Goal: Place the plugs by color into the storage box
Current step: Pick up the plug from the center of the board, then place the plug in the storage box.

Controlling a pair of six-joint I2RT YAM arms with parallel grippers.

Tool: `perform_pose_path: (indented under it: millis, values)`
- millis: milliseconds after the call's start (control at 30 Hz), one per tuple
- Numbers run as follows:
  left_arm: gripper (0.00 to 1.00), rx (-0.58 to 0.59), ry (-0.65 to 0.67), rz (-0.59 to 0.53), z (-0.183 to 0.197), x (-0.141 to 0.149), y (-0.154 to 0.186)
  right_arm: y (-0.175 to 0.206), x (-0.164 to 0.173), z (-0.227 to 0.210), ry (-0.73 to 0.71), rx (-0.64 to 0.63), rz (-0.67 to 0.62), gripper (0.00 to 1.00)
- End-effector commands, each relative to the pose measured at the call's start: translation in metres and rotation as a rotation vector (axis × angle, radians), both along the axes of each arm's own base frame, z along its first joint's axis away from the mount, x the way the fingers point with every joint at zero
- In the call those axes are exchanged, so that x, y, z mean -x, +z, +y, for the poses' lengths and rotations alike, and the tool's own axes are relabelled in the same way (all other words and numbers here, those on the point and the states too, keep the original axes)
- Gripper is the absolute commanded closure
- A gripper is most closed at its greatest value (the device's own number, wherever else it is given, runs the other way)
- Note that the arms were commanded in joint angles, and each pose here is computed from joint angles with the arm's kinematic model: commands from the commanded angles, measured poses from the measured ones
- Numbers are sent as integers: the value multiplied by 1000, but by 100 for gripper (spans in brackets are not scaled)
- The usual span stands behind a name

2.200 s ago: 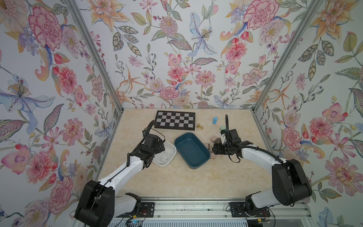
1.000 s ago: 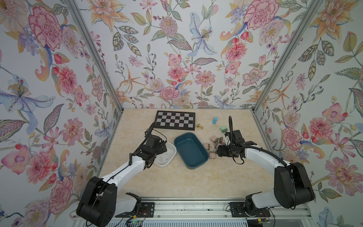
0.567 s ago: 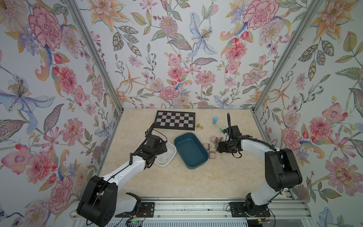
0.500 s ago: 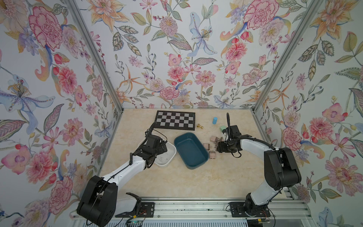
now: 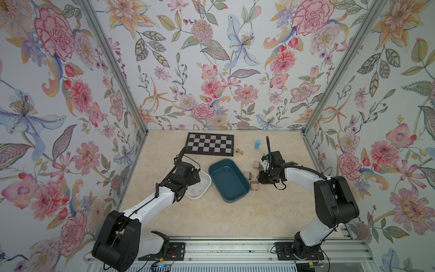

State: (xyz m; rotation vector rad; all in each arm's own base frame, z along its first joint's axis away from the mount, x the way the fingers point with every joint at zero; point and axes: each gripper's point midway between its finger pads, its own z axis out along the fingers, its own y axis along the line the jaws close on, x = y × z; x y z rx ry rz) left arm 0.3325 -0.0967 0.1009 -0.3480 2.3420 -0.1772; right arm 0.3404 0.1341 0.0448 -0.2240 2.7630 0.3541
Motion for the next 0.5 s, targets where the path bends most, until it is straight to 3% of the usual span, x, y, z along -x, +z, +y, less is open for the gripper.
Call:
perform_pose_path:
  millis: [0,267,467]
  values:
    - [1,-11,11,8,0,2,1,29,7,7,-4,-26,-37,82]
    - [1,-14,10,-10,0,-2,10,91,16,81,127,-61,-117,83]
    - [1,3,6,-22,-1,0,13,79,19,154,266,-39,-97,82]
